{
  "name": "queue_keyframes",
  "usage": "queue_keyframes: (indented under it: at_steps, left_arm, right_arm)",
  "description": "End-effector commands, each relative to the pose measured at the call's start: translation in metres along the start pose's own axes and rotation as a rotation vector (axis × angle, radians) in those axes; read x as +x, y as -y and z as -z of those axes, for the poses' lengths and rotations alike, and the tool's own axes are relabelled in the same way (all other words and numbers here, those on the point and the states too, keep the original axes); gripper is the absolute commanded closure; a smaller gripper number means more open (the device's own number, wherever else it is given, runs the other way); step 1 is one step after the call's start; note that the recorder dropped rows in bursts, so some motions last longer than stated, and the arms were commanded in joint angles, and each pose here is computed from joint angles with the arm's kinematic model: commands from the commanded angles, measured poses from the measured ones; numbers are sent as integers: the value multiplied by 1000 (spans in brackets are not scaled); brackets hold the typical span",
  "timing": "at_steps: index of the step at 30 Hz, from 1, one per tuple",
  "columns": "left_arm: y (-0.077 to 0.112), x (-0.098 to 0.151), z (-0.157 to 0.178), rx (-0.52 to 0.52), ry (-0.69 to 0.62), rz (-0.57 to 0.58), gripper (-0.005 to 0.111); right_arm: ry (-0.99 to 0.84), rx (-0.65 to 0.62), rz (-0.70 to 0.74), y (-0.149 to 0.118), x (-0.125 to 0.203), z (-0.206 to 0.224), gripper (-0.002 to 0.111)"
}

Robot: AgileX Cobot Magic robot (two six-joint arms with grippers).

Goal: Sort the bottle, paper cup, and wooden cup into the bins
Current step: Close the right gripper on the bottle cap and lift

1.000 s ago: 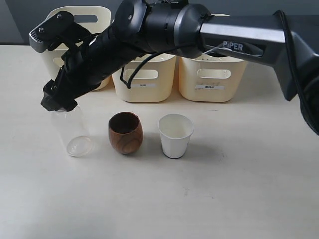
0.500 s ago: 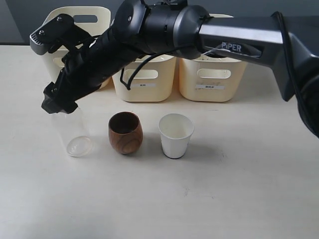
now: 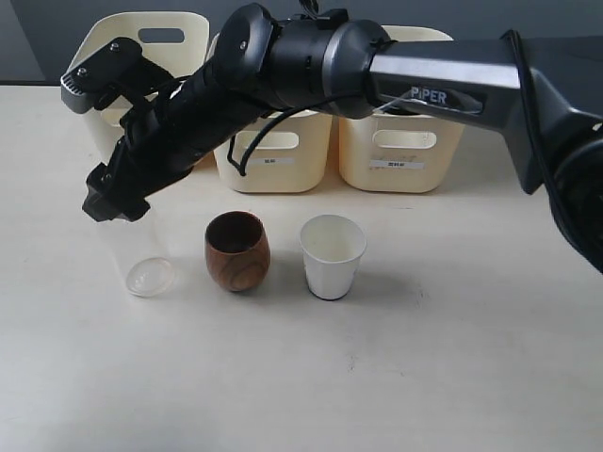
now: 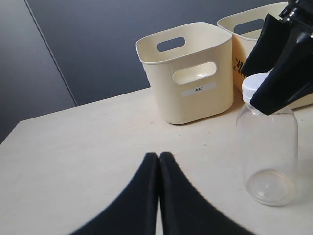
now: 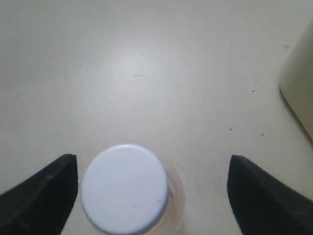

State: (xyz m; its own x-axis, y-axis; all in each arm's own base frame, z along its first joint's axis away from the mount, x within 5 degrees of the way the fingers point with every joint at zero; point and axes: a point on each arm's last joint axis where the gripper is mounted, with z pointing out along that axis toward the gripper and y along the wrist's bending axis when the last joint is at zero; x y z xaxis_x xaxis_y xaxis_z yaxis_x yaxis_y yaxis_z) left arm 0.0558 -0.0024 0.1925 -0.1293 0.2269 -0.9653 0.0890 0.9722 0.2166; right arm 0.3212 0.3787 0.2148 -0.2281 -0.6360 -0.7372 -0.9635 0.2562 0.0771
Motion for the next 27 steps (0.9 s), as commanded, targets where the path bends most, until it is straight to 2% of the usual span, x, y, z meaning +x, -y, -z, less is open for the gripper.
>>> queue_keyframes:
  at_steps: [1, 3, 5, 10, 21, 27]
  left_arm:
    - [0, 0, 0, -5, 9, 0, 107]
    - [0, 0, 0, -5, 9, 0, 107]
    - [0, 0, 0, -5, 9, 0, 107]
    - [0, 0, 0, -5, 9, 0, 107]
    - [0, 0, 0, -5, 9, 0, 107]
    - [0, 0, 0, -5, 9, 0, 107]
  right_arm:
    - [12, -14, -7, -1, -4, 3, 36]
    - [7, -23, -8, -2, -3, 3, 47]
    - [5, -28, -10, -3, -3, 3, 63]
    - [7, -32, -13, -3, -3, 3, 109]
    - [6, -40, 35, -5, -5, 6, 108]
    - [57, -14, 101, -11, -24, 33, 109]
